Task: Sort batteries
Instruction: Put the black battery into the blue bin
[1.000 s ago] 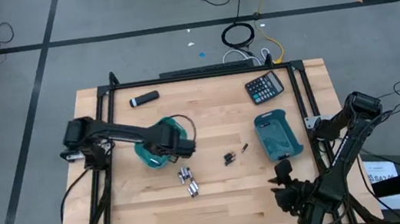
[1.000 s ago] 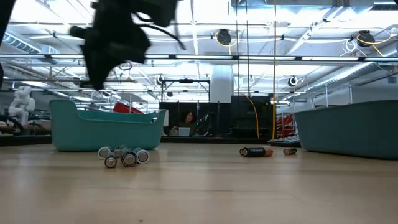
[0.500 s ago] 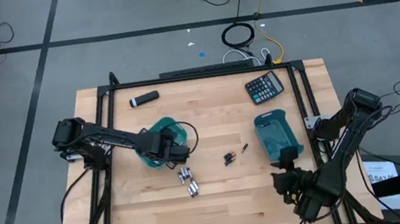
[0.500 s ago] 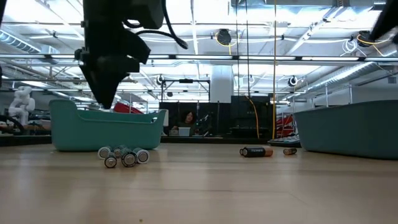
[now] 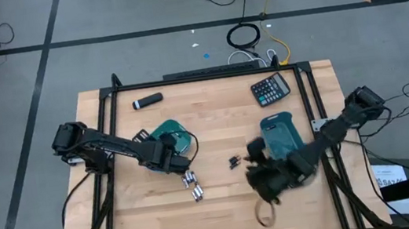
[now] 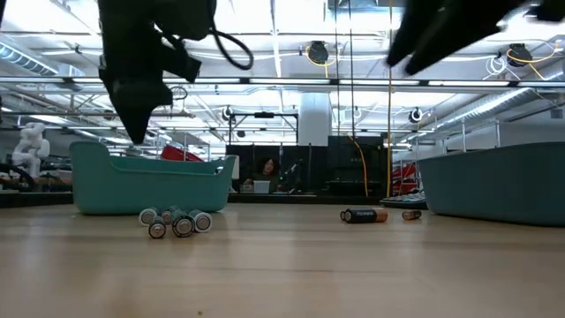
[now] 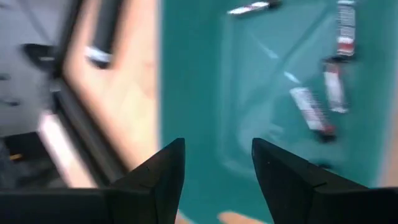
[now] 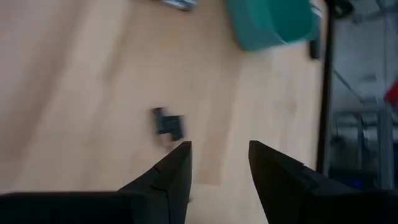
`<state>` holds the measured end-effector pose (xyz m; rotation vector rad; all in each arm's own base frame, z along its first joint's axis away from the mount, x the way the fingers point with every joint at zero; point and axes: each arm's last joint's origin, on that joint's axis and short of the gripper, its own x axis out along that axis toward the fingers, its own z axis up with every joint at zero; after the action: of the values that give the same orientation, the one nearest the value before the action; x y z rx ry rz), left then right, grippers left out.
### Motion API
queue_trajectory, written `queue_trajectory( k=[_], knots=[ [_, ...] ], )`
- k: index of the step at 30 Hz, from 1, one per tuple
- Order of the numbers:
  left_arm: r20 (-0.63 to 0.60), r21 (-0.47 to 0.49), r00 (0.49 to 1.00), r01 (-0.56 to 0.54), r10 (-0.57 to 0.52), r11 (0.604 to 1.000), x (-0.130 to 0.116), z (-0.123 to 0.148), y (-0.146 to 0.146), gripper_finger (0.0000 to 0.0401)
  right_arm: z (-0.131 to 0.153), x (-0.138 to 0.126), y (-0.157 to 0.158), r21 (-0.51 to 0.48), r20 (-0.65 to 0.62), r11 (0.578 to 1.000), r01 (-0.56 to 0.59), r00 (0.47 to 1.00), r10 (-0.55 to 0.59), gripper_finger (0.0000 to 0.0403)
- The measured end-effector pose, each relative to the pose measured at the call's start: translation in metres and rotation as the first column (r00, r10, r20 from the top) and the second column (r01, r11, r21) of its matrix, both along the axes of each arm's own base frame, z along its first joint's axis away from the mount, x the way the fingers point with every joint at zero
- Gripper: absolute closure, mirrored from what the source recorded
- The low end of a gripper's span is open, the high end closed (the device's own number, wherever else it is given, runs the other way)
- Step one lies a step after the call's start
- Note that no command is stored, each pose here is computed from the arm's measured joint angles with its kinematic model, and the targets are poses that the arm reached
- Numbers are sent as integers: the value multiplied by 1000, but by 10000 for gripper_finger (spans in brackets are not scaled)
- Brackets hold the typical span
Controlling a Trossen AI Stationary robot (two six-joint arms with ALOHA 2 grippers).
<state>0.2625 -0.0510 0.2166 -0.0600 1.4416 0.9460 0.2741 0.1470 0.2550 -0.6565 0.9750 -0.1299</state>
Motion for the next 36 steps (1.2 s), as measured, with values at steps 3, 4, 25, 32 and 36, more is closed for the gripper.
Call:
queue_trajectory(
  k=[3, 4, 25, 32, 36],
  knots=[
    [-19, 103, 998, 63, -61, 993, -5, 3, -6, 212, 3, 17, -25, 36, 56, 994, 103, 993, -105, 252],
    [-14, 135, 996, 88, -87, 987, -6, 4, -9, 218, 3, 21, -33, 57, 71, 988, 147, 986, -151, 252],
    [363, 534, 762, 302, -537, 790, -43, 22, -100, 299, -17, 41, -81, 290, -199, 955, 64, 980, -5, 278],
    [410, 535, 752, 260, -516, 804, -65, 15, -85, 299, -61, 52, -106, 239, -438, 964, 117, 899, -1, 263],
    [480, 502, 722, 239, -498, 831, -81, 29, -74, 299, -69, 53, -114, 265, -489, 958, 114, 872, 31, 256]
  ],
)
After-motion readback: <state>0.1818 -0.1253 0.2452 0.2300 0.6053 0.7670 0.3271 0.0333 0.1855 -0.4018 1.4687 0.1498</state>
